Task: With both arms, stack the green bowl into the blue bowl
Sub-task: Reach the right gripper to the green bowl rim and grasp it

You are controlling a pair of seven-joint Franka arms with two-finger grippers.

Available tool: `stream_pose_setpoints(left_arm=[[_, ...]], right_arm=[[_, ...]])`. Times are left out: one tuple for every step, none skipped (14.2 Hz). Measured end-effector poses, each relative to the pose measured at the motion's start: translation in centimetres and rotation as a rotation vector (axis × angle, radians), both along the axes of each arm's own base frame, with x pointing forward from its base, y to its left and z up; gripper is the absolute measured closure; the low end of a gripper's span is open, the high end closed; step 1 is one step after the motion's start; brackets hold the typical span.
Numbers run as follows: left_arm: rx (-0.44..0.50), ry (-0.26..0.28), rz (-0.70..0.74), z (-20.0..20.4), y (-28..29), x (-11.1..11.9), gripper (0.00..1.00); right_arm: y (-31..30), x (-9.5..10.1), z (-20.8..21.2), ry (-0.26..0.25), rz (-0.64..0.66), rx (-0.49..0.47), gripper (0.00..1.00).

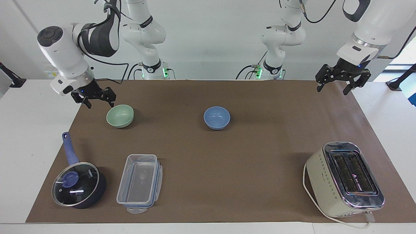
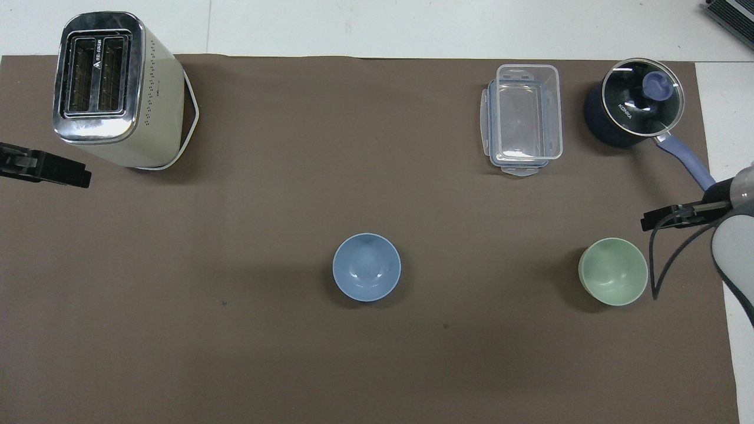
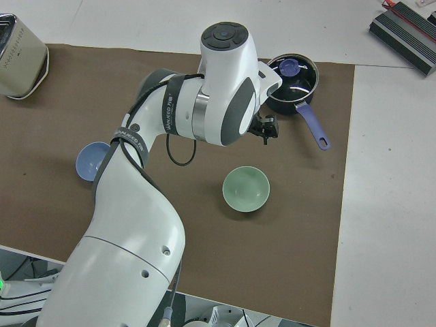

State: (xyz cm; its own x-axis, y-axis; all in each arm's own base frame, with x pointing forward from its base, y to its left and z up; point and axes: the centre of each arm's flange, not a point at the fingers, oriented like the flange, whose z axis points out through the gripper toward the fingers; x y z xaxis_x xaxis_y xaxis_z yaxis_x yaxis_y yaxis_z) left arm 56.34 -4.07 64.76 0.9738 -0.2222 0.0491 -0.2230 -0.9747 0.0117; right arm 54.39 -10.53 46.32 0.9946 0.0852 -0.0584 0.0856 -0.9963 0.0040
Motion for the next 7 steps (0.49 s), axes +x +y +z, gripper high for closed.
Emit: stream_pose_setpoints(left_arm=[[0.0, 0.004, 0.0, 0.0, 0.0, 0.0, 0.0], [0.0, 0.007, 0.0, -0.1, 0.0, -0.1, 0.0], [0.001, 0.008, 0.0, -0.1, 0.0, -0.1, 0.0], [0.001, 0.01, -0.001, -0.1, 0.0, -0.1, 0.0], [0.001, 0.012, -0.002, -0.2, -0.1, -0.1, 0.0], [0.001, 0.017, -0.002, -0.3, -0.1, -0.1, 0.0], [0.001, 0.022, -0.002, -0.4, -0.1, -0.2, 0.0]], right_arm=[[-1.0, 0.0, -2.4, 0.006, 0.012, 0.002, 0.0], [-1.5, -0.1, -4.5, 0.014, 0.024, 0.004, 0.0], [-1.8, -0.4, -6.2, 0.022, 0.035, 0.009, 0.0], [-2.1, -0.8, -7.9, 0.026, 0.048, 0.021, 0.0], [-2.5, -1.3, -9.2, 0.027, 0.058, 0.038, 0.0], [-3.0, -1.7, -10.3, 0.03, 0.067, 0.052, 0.0], [-3.2, -2.1, -11.1, 0.036, 0.072, 0.059, 0.0]])
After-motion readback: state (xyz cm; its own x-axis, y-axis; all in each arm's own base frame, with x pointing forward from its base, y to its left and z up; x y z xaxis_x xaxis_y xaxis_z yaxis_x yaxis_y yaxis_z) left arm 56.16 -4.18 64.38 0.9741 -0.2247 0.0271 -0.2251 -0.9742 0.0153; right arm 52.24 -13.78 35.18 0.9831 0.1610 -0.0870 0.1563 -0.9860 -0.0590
